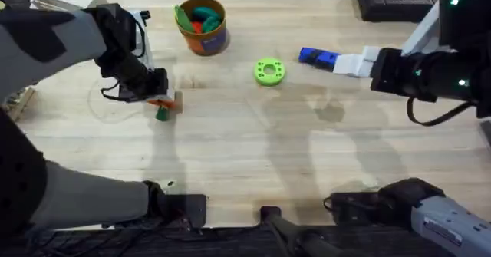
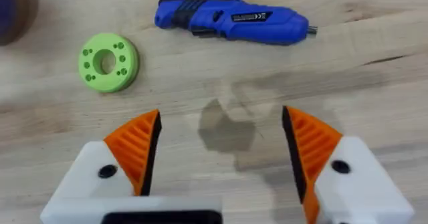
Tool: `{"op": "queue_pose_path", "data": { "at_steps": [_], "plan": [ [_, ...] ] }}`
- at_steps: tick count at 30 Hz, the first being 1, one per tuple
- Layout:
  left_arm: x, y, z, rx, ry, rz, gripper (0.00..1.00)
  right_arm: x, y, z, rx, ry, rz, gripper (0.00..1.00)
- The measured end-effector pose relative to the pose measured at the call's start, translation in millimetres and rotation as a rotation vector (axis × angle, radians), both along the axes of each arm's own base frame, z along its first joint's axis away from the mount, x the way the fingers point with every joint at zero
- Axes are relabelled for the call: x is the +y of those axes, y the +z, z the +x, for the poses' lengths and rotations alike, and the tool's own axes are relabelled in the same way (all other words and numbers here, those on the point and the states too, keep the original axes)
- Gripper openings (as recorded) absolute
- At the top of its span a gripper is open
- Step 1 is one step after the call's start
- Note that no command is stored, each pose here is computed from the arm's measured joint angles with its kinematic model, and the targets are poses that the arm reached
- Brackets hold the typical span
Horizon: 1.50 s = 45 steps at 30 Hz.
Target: Pick up the gripper from the table and insert it into the empty holder that is missing its gripper. Then pick up a screw, insert it into the mounting hole, and use the screwdriver to tighten it. Finally, clean up the table by picking up the vegetable and placing it into the bucket.
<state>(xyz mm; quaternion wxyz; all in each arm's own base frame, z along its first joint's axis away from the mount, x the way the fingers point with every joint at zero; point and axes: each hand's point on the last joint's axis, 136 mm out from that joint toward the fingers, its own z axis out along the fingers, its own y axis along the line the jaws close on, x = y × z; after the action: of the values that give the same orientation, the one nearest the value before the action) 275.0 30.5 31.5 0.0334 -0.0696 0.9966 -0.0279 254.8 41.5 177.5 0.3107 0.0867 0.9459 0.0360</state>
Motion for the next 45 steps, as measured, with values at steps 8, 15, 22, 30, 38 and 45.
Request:
{"op": "queue_pose_path", "data": {
  "at_steps": [8, 15, 22, 30, 38, 45],
  "plan": [
    [-8.0, 51, -0.1, -0.057, 0.028, -0.041, 0.017, 0, 0, 0, 0.0, 0.0, 0.0, 0.989],
    [-10.5, 139, 15.9, -0.316, 0.027, -0.035, 0.017, 0, 0, 0, 0.0, 0.0, 0.0, 0.989],
    [-24.6, 187, 41.5, -0.562, -0.01, -0.099, 0.017, 0, 0, 0, 0.0, 0.0, 0.0, 0.989],
    [-60.2, 218, 102.2, -0.8, -0.111, -0.158, 0.015, 0, 0, 0, 0.0, 0.0, 0.0, 0.99],
    [-100.8, 192, 162.2, -0.863, -0.208, -0.206, 0.014, 0, 0, 0, 0.0, 0.0, 0.0, 0.989],
    [-98.6, 134, 194.3, -0.797, -0.188, -0.174, 0.014, 0, 0, 0, 0.0, 0.0, 0.0, 0.989]
  ]
}}
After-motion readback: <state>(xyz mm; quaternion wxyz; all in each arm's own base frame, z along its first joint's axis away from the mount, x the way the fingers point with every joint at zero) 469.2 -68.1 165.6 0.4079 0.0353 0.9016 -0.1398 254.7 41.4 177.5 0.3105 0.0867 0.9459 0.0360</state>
